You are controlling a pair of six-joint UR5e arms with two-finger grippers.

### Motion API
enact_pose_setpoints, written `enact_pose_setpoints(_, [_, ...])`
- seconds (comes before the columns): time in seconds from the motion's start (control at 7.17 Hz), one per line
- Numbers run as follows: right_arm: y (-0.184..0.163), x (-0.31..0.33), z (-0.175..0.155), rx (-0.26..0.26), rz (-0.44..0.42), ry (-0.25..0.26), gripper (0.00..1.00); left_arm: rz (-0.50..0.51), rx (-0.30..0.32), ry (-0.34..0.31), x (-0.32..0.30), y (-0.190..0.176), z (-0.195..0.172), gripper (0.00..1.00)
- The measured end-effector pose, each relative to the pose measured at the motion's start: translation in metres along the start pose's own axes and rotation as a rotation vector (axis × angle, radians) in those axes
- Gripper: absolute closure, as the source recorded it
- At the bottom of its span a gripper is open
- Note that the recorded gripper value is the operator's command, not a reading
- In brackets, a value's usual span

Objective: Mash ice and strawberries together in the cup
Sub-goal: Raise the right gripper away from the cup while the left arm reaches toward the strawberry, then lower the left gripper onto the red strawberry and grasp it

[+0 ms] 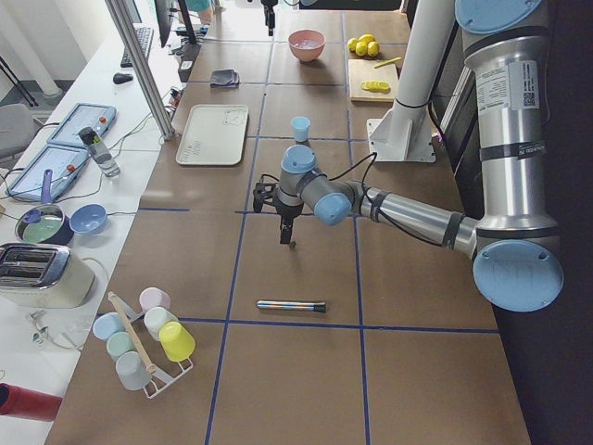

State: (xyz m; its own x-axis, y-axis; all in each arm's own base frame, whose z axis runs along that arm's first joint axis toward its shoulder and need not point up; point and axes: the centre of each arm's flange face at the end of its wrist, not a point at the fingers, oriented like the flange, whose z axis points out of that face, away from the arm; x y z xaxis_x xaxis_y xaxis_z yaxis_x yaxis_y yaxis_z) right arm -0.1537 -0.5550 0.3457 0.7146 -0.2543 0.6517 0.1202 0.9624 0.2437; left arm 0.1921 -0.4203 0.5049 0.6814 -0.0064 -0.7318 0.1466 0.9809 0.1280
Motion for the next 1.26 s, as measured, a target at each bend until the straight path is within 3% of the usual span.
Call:
enact_pose_setpoints(0.42, [0.026,0.075,-0.005,-0.016,-0.015,0.019,0.01,-0.004,0.056,-0.002,0.017,0.025,0.06,0.0])
enact_pose_setpoints(1.26, [0.045,0.102,0.004,-0.021,0.004,0.025,0.01,0.002,0.041,-0.02,0.035,0.026,0.104,0.01])
